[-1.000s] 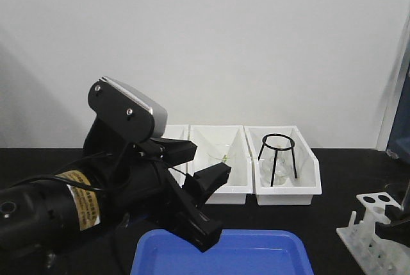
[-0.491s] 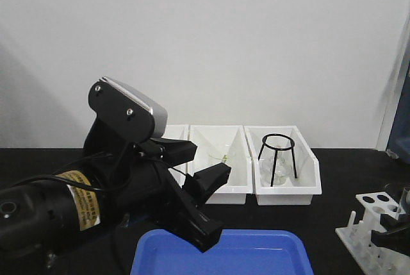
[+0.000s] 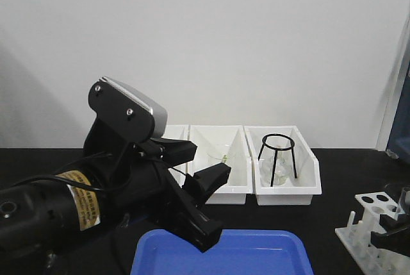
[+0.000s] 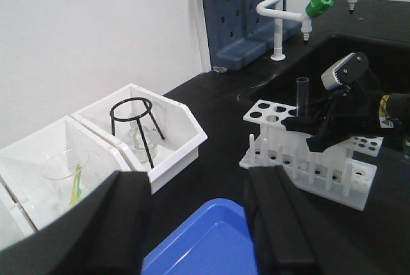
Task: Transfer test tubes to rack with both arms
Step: 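Open the right gripper to release the tube in the rack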
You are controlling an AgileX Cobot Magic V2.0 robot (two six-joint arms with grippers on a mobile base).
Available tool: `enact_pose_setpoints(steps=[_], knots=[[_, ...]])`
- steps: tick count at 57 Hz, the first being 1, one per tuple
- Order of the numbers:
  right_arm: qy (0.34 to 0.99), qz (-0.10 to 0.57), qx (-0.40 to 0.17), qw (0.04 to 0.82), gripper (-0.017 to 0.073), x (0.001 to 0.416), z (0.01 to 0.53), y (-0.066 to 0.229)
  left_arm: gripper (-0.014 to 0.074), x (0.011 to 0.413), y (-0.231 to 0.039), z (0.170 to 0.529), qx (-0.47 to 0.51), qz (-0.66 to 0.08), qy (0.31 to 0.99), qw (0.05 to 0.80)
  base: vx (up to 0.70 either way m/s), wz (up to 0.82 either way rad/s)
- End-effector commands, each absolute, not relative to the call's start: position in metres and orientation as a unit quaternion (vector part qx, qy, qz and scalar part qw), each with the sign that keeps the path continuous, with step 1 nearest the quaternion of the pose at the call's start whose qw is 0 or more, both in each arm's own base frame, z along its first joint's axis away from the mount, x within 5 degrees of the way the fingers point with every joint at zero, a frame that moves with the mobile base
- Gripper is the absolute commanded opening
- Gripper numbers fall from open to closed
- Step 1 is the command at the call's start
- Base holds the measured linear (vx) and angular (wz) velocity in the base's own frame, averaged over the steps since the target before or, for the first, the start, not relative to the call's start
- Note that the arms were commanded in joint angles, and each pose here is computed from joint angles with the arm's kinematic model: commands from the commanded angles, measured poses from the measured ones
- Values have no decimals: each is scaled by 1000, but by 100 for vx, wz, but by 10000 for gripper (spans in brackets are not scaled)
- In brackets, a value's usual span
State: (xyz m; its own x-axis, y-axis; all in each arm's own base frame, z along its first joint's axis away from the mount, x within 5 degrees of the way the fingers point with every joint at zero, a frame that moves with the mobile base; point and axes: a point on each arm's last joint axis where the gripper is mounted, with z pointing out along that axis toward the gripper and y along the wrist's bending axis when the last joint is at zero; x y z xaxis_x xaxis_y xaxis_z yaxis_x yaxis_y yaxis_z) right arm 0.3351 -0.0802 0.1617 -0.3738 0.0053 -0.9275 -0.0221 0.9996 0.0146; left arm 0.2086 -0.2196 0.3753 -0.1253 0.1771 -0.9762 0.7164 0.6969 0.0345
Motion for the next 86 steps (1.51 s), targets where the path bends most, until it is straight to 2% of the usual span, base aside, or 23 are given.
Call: enact_pose_setpoints(steps=[1, 11, 18, 32, 46, 54, 61, 68, 72, 76, 81, 86], knots=[[798, 11, -30, 602, 223, 339, 183, -79, 446, 202, -218, 400, 302, -261, 674, 622, 0, 0], [792, 14, -31, 609, 393, 340, 184, -78, 446, 202, -218, 400, 302, -261, 674, 622, 0, 0], [779, 18, -30, 627, 463, 340, 191, -78, 446, 202, -218, 400, 302, -261, 674, 622, 0, 0], [720, -4, -67, 691, 472, 333, 230, -73, 446, 202, -218, 400, 302, -261, 674, 622, 0, 0], [648, -28, -26, 761, 472, 309, 294, -73, 446, 202, -218, 400, 302, -261, 675, 621, 0, 0], [610, -42, -40, 790, 468, 288, 328, -66, 446, 203, -217, 399, 301, -258, 680, 617, 0, 0], [609, -47, -36, 791, 412, 265, 353, -59, 446, 203, -216, 394, 304, -245, 698, 601, 0, 0], [641, -51, -36, 765, 233, 241, 368, -51, 391, 204, -213, 387, 306, -225, 723, 577, 0, 0], [654, -41, -38, 754, 102, 226, 375, -43, 295, 204, -212, 383, 308, -212, 739, 561, 0, 0], [662, -28, -52, 747, -16, 213, 382, -32, 155, 204, -209, 378, 312, -195, 754, 544, 0, 0], [665, 1, -85, 742, -13, 199, 387, -16, -24, 204, -206, 373, 324, -165, 768, 526, 0, 0], [674, 33, -128, 727, -10, 186, 389, 1, -22, 204, -202, 369, 332, -139, 781, 511, 0, 0]])
